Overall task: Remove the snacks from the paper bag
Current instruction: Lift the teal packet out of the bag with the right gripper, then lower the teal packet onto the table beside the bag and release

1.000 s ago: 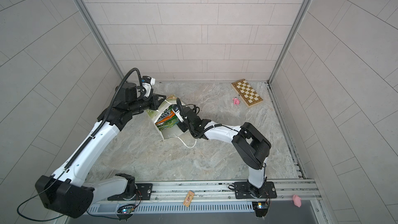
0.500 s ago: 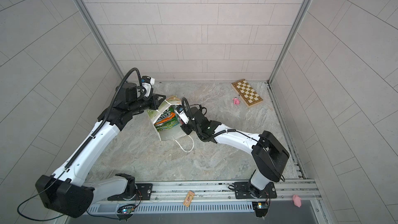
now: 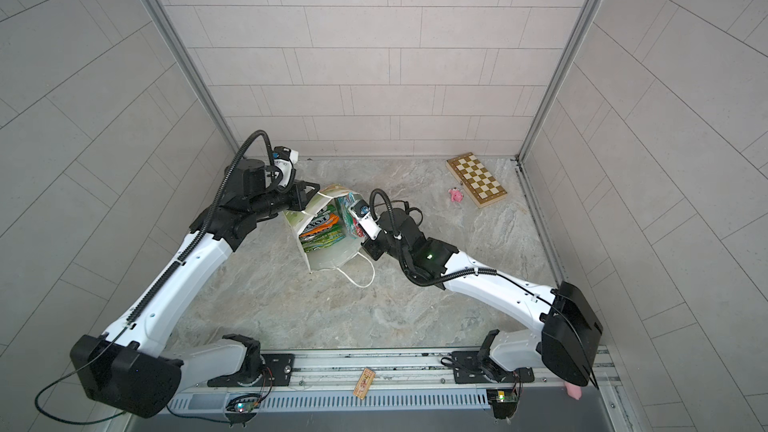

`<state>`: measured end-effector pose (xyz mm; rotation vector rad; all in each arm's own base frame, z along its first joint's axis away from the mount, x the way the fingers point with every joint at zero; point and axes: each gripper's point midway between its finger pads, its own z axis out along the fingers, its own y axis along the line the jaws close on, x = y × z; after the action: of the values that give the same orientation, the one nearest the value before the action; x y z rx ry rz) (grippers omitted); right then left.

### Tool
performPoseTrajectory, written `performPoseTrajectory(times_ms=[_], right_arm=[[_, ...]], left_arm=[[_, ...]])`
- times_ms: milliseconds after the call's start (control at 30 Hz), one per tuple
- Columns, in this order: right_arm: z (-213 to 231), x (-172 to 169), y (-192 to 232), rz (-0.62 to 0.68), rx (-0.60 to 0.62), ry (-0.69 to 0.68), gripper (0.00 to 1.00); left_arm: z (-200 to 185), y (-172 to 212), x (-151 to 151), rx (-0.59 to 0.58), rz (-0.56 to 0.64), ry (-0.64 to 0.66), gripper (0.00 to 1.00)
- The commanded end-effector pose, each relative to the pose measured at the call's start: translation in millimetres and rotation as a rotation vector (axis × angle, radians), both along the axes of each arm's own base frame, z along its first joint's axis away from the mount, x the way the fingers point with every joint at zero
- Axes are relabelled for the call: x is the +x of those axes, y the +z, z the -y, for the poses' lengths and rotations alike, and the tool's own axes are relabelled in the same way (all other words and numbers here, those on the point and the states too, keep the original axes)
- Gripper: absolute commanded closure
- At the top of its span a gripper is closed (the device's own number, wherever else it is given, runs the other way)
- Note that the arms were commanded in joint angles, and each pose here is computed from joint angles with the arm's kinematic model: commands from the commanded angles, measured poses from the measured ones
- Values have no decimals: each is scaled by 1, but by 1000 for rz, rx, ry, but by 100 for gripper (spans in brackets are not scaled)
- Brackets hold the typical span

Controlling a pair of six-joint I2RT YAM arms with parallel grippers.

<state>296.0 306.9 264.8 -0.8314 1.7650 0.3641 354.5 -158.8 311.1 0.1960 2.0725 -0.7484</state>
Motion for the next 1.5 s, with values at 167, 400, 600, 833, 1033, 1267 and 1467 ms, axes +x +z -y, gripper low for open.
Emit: performPoseTrajectory(times_ms=[167,400,600,833,1033,1267,1467], right_arm=[[52,-3,64,151,67,-183,100],[102,3,71,114,84,-319,100],[136,22,55,12,115,-380,100],[149,73,12,-158,167,-382,100],[129,127,-20,-242,165,-333,100],[88,179,-38,-300,264,-224,100],[70,213,-67,-390,390,-167,100]], left_arm=[[1,3,1,-6,16,-2,100],[1,5,0,-15,22,-7,100],[3,1,3,-22,5,-15,100],[4,-1,4,-34,19,-18,100],[18,8,-1,-105,4,-89,100],[23,9,-13,-91,18,-117,100],[25,2,-31,-66,42,-162,100]])
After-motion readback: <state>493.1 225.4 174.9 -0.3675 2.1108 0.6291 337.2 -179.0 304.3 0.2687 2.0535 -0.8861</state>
